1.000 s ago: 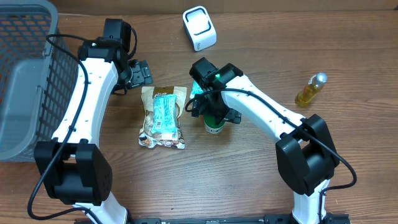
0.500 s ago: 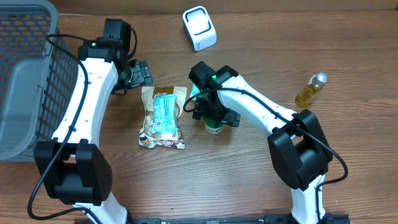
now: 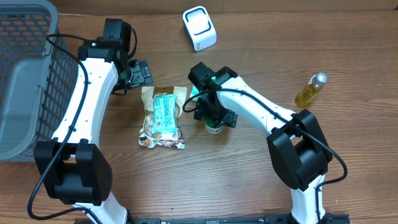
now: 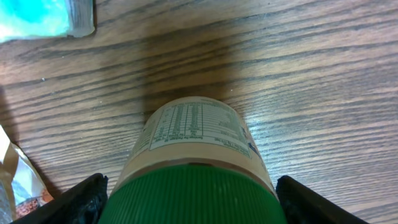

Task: Scan the item barcode
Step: 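Lower the right gripper onto the green-lidded jar and grasp it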

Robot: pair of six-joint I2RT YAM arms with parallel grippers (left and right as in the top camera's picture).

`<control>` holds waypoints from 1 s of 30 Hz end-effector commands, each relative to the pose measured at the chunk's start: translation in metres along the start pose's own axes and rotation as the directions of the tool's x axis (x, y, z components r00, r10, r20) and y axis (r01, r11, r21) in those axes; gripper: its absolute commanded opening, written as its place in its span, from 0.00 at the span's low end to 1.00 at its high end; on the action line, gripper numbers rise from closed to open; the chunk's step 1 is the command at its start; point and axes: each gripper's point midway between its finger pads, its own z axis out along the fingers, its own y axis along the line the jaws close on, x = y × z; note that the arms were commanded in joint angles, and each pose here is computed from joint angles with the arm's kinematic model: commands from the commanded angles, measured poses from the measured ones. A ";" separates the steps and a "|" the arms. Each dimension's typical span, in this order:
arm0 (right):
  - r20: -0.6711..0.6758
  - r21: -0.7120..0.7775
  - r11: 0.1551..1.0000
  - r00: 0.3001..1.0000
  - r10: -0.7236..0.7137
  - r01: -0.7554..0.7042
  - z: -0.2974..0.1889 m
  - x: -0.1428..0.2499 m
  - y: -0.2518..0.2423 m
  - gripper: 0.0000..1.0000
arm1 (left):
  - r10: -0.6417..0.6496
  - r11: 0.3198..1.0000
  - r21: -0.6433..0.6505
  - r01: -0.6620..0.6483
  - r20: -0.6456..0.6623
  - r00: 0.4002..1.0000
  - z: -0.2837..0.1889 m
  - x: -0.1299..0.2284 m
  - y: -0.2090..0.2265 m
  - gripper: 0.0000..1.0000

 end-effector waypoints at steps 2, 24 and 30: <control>-0.005 0.003 1.000 1.000 0.001 -0.001 0.002 0.003 0.000 0.82 | 0.018 1.000 0.006 -0.018 0.033 0.999 -0.009 -0.005 -0.003 1.00; -0.014 -0.040 0.999 1.000 0.001 -0.001 0.002 0.003 0.009 0.84 | 0.018 1.000 0.006 -0.018 0.033 0.999 -0.009 -0.005 -0.003 1.00; -0.028 -0.049 0.999 1.000 0.002 -0.003 0.002 0.005 0.010 0.72 | 0.019 1.000 0.006 -0.019 0.033 0.999 -0.009 -0.005 -0.003 0.99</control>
